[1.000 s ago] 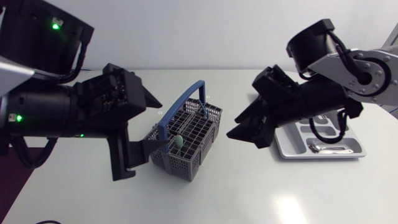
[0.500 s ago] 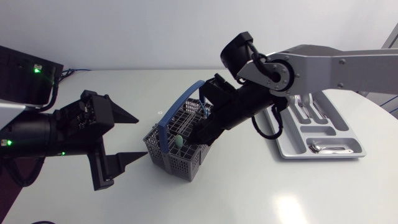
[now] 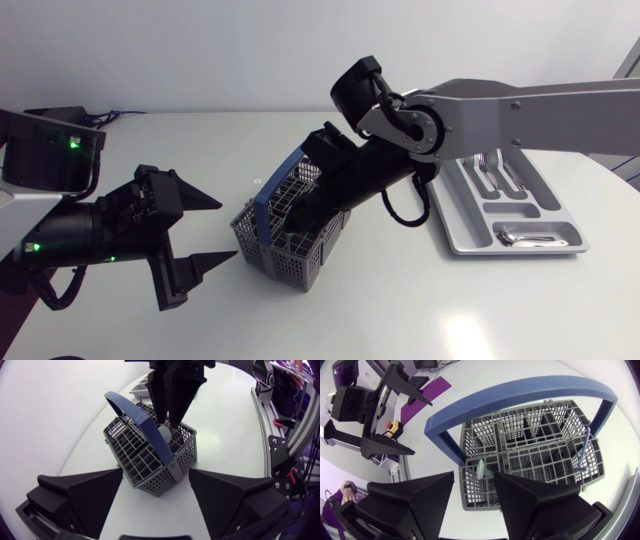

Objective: Unload the cutlery basket into the drawer organizer.

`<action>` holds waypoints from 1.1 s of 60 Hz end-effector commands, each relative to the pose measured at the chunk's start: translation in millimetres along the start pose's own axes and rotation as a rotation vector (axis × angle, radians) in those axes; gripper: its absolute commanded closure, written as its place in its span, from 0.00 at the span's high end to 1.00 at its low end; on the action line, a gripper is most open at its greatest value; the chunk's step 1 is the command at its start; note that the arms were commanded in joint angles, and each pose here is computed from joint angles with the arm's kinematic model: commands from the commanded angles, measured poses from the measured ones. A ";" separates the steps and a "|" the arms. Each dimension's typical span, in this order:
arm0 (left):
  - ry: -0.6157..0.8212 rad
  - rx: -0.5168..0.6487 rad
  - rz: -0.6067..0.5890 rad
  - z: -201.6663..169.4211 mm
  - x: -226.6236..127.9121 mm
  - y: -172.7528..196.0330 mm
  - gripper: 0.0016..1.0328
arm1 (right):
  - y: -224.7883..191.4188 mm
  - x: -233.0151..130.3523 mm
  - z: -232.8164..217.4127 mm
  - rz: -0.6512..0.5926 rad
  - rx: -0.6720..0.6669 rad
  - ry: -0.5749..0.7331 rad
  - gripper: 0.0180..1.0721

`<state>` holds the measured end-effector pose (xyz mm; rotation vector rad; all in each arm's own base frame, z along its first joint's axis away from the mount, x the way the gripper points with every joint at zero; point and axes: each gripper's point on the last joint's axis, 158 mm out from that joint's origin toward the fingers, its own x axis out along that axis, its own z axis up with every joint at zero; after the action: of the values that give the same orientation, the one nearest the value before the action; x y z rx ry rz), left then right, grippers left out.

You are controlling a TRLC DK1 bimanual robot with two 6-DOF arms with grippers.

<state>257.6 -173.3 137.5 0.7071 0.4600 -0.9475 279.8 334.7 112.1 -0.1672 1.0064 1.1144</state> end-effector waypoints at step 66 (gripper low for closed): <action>-0.013 -0.036 0.003 -11.7 6.8 -4.5 0.88 | -4.8 30.9 -9.0 0.002 0.029 0.034 0.06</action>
<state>261.7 -171.7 132.4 0.6941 0.4413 -0.9342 282.4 347.7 95.0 -0.1766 1.0084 1.1210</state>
